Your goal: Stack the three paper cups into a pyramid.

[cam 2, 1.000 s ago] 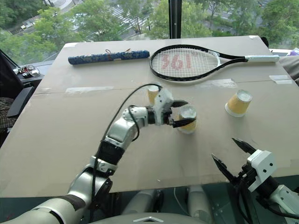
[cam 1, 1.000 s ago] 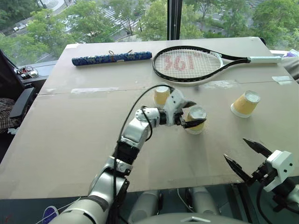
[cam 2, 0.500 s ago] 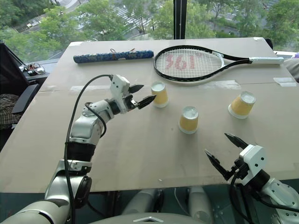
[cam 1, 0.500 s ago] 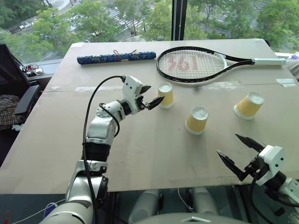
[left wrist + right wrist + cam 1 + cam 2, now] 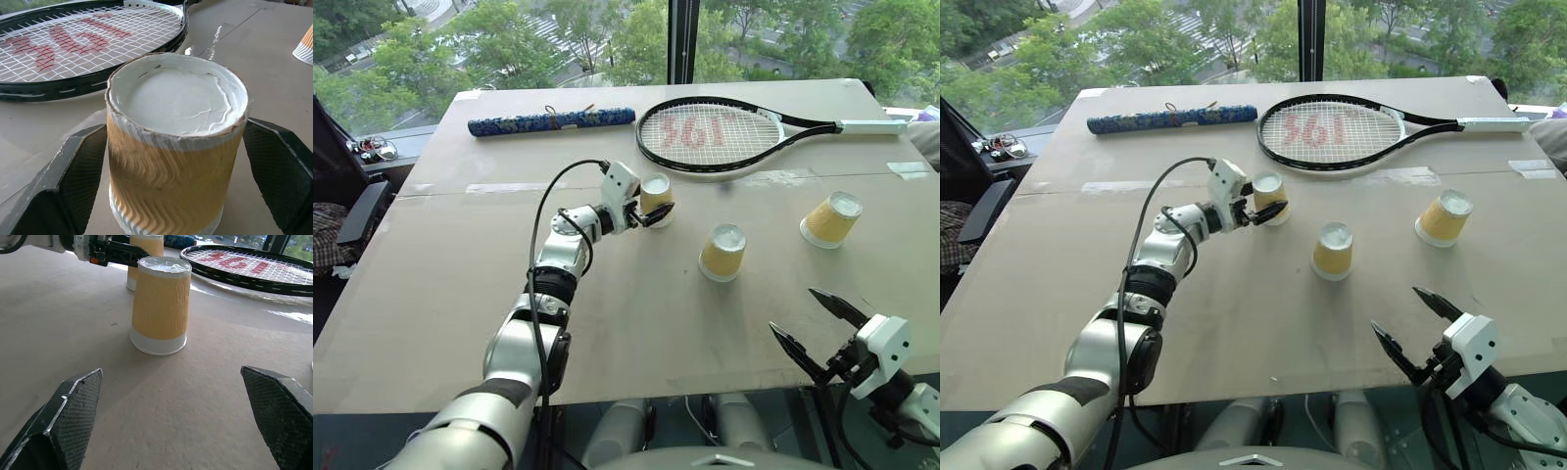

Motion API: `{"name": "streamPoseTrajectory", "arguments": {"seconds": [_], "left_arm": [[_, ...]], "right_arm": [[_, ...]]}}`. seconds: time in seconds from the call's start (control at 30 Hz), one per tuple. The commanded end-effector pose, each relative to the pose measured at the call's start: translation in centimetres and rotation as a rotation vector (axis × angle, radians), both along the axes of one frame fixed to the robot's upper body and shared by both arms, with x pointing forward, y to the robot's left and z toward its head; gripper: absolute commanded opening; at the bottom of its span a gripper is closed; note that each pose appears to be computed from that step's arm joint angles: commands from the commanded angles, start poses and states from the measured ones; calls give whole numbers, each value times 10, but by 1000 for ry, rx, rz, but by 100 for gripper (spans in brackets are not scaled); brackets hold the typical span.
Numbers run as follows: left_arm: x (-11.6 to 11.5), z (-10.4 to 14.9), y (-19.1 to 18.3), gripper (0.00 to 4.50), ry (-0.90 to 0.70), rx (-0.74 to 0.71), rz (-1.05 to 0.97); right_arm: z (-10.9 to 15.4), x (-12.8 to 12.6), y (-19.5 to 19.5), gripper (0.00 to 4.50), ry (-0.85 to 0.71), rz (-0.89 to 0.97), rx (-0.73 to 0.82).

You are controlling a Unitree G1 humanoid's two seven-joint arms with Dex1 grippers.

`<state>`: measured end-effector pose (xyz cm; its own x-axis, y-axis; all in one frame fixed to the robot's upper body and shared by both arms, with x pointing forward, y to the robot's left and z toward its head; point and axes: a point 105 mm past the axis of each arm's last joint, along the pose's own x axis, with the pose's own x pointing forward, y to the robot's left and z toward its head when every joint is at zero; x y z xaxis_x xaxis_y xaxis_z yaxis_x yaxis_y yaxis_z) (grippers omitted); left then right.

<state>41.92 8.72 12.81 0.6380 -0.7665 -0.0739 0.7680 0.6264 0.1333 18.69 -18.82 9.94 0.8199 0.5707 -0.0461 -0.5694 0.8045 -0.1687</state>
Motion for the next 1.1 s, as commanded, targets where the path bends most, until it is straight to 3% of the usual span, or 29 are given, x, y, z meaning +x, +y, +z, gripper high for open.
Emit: {"name": "streamPoseTrajectory", "arguments": {"seconds": [0.03,0.2,0.37,0.73,1.1], "left_arm": [[-7,21,5,261,-66,-60,-76],[-52,34,5,261,-38,-129,-312],[-92,23,-5,261,20,-85,-440],[-88,-13,-26,261,-7,45,-350],[-88,-18,-31,261,-12,45,-359]], "right_arm": [[10,-2,-2,450,-51,-13,-10],[9,-3,-2,450,-47,-13,-9],[6,0,0,450,-43,3,-3],[8,2,1,450,-51,15,-5],[9,-1,0,450,-53,-6,-9]]}}
